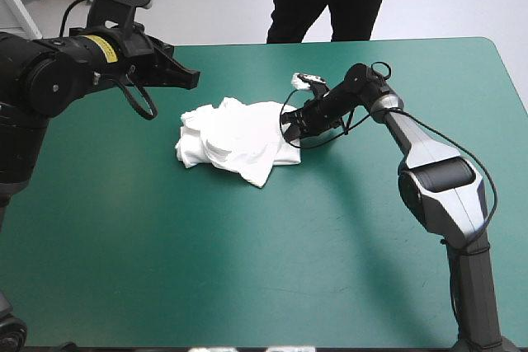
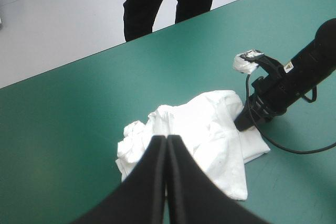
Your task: Fold the cloth
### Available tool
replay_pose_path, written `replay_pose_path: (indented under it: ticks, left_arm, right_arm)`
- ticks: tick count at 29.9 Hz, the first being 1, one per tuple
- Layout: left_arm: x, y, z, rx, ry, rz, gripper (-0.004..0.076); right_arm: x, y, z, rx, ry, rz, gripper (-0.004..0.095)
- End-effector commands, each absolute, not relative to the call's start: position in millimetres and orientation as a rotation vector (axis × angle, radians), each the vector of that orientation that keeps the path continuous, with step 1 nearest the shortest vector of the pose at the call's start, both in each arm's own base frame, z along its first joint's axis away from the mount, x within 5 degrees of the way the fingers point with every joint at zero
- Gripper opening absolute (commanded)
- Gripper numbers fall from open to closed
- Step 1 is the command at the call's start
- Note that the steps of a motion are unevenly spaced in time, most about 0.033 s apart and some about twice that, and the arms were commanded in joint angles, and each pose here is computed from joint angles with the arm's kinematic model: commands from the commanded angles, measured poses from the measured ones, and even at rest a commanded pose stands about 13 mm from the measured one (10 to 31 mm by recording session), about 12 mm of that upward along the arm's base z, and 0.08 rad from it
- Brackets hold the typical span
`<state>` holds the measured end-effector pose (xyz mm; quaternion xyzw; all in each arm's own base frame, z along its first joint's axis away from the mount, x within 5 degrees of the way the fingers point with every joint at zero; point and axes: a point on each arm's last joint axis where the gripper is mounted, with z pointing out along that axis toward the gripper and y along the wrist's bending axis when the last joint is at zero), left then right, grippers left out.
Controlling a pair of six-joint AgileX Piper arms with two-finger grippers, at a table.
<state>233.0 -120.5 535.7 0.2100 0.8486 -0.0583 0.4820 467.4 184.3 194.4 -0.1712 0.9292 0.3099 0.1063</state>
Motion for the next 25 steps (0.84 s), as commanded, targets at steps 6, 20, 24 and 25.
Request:
replay_pose_path:
  ticks: [6, 20, 24, 25]
  left_arm:
    - [212.7, -111.8, 549.3, 0.503, 2.046, -0.187, -0.0009]
    - [207.5, -108.7, 552.7, 0.498, 2.033, -0.190, -0.0009]
    - [207.5, -108.7, 552.7, 0.498, 2.033, -0.190, -0.0009]
    - [207.5, -108.7, 552.7, 0.498, 2.033, -0.190, -0.0009]
  right_arm:
    - [459.2, 117.7, 255.5, -0.438, 2.808, 0.421, -0.0011]
    - [371.8, -31.0, 262.6, -0.057, 3.005, -0.042, -0.0011]
    - [335.7, -62.1, 263.1, 0.021, 3.001, -0.158, -0.0012]
    - [327.4, -69.0, 261.9, 0.055, 3.004, -0.162, -0.0012]
